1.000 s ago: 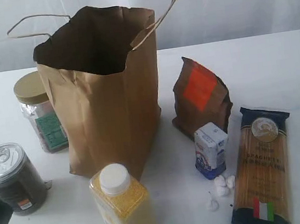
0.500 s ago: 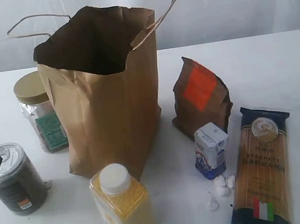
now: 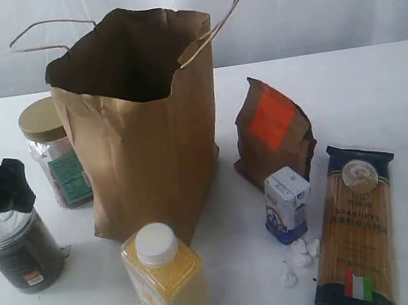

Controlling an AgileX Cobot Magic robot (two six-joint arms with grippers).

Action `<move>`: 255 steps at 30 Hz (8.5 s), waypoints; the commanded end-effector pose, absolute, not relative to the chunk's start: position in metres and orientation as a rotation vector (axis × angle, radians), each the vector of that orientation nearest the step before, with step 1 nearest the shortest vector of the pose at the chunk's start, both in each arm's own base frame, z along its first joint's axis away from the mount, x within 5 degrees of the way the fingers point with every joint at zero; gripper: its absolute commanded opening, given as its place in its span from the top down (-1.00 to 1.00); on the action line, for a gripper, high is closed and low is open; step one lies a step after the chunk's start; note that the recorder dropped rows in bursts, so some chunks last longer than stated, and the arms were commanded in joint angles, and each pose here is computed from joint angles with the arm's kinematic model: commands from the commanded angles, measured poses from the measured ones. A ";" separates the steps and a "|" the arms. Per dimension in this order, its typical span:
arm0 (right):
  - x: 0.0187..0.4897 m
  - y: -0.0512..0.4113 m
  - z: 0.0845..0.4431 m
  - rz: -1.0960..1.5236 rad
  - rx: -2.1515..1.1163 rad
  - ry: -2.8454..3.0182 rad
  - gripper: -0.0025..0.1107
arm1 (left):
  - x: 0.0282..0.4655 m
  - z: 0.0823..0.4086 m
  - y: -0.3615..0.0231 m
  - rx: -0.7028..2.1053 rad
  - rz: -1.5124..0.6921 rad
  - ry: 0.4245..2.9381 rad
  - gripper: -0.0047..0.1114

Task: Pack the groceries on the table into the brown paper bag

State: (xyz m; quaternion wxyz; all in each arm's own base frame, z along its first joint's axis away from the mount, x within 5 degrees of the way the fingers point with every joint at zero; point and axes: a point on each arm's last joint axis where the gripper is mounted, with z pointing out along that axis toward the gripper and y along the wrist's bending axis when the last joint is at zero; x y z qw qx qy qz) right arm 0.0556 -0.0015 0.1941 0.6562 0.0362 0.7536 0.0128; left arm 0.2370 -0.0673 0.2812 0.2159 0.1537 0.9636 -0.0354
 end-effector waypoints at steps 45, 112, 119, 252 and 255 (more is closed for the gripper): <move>0.056 -0.001 0.193 0.034 0.081 1.704 0.96 | 0.253 0.221 -0.069 0.503 -0.052 2.824 -0.89; 0.056 -0.001 0.193 0.060 0.111 1.703 0.96 | 0.297 0.397 -0.186 1.088 -0.467 2.368 0.77; 0.056 -0.001 0.193 0.060 0.111 1.703 0.96 | 0.303 0.387 -0.187 1.094 -0.432 2.414 0.20; 0.056 -0.001 0.193 0.060 0.111 1.703 0.96 | 0.014 0.389 -0.050 0.702 -0.748 1.654 0.92; 0.056 -0.001 0.193 0.060 0.111 1.703 0.96 | 0.010 0.387 -0.049 0.722 -0.751 1.663 0.92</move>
